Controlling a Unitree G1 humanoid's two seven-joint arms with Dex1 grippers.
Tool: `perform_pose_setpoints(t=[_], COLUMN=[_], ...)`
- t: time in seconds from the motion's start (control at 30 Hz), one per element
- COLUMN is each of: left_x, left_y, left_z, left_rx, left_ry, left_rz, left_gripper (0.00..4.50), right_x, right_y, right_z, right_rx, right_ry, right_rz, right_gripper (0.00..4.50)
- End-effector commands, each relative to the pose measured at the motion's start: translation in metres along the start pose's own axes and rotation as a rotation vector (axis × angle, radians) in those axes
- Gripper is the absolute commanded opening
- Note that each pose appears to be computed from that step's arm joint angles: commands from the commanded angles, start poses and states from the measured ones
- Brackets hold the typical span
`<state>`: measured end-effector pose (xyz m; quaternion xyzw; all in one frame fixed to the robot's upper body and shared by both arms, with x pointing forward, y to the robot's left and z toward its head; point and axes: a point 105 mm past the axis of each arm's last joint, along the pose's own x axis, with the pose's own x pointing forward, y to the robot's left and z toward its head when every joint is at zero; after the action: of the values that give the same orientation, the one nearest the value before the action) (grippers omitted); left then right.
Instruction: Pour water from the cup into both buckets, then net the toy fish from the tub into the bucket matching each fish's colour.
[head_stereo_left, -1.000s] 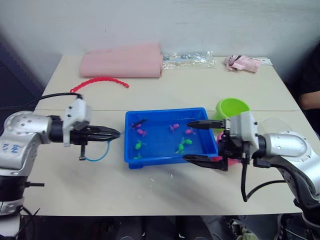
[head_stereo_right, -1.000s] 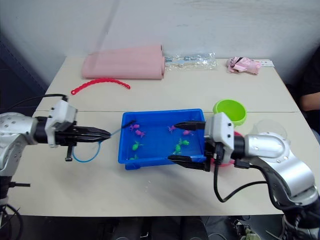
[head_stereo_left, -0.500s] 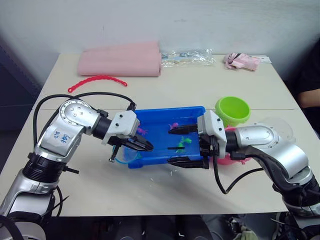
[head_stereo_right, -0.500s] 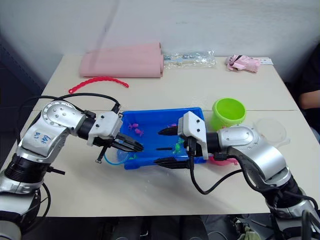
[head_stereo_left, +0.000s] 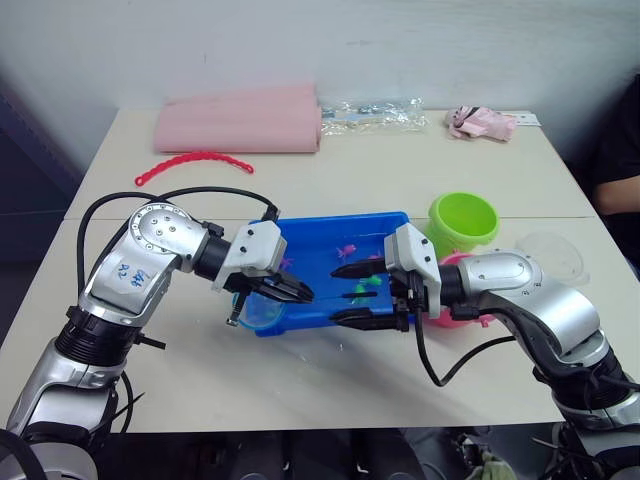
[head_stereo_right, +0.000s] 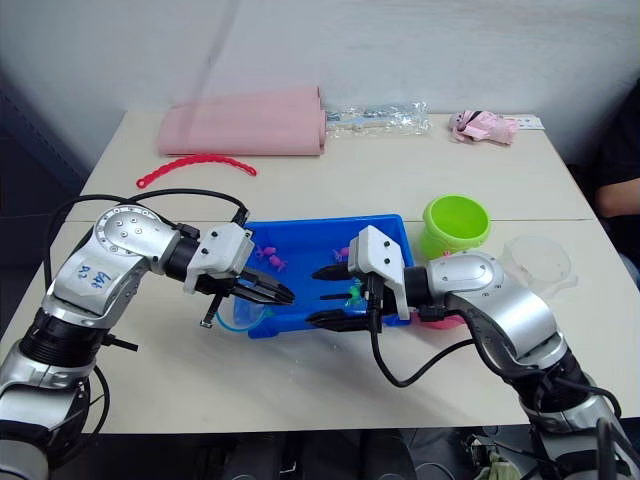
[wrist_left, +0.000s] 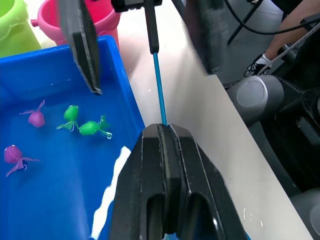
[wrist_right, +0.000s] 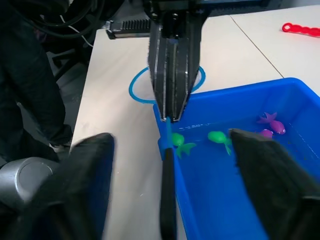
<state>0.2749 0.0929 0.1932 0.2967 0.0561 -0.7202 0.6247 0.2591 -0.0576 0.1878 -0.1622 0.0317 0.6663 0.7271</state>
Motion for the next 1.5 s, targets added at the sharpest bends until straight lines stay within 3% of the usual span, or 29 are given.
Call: perform_pose_setpoints(t=[0.03, 0.07, 0.2, 0.33, 0.37, 0.47, 0.53, 0.7, 0.77, 0.83, 0.93, 1.13, 1.3, 1.5], left_x=[-0.002, -0.002, -0.002, -0.005, -0.007, -0.019, -0.039, -0.081, -0.107, -0.118, -0.114, -0.091, -0.071, -0.063], left_y=[-0.001, -0.001, 0.002, 0.004, 0.005, 0.009, 0.015, 0.023, 0.026, 0.02, -0.001, -0.031, -0.035, -0.032], left_z=[0.008, 0.008, 0.007, 0.011, 0.017, 0.04, 0.05, 0.053, 0.045, 0.026, -0.002, -0.04, -0.047, -0.044], left_rx=[0.035, 0.034, 0.032, 0.007, 0.002, -0.014, -0.022, -0.069, -0.018, -0.035, -0.131, -0.233, -0.253, -0.241], left_ry=[0.0, 0.002, 0.008, -0.03, -0.081, -0.267, -0.375, -0.467, -0.494, -0.433, -0.352, -0.293, -0.294, -0.305], left_rz=[0.007, 0.009, 0.021, 0.047, 0.063, 0.125, 0.203, 0.379, 0.521, 0.583, 0.557, 0.55, 0.527, 0.515], left_gripper=[0.0, 0.0, 0.0, 0.0, 0.53, 1.34, 2.25, 4.45, 4.48, 4.48, 4.48, 4.48, 4.48, 4.48], right_x=[-0.001, -0.001, -0.001, -0.003, -0.003, -0.005, -0.009, -0.025, -0.041, -0.057, -0.086, -0.128, -0.14, -0.134], right_y=[-0.002, -0.002, -0.002, -0.002, -0.002, -0.002, -0.004, -0.009, -0.016, -0.022, -0.029, -0.033, -0.037, -0.044], right_z=[0.01, 0.01, 0.01, 0.009, 0.009, 0.01, 0.011, 0.012, 0.012, 0.009, 0.002, -0.024, -0.041, -0.049], right_rx=[-0.047, -0.048, -0.057, -0.061, -0.066, -0.076, -0.087, -0.115, -0.127, -0.122, -0.066, 0.072, 0.174, 0.249], right_ry=[-0.017, -0.016, -0.006, 0.0, 0.0, -0.002, 0.0, 0.008, 0.028, 0.052, 0.101, 0.228, 0.329, 0.346], right_rz=[-0.006, -0.005, 0.001, 0.003, 0.002, 0.002, -0.006, -0.039, -0.094, -0.151, -0.254, -0.405, -0.467, -0.498], right_gripper=[1.85, 1.1, 0.04, 0.04, 0.0, 0.0, 0.0, 0.0, 0.0, 0.0, 0.0, 0.0, 0.0, 0.0])
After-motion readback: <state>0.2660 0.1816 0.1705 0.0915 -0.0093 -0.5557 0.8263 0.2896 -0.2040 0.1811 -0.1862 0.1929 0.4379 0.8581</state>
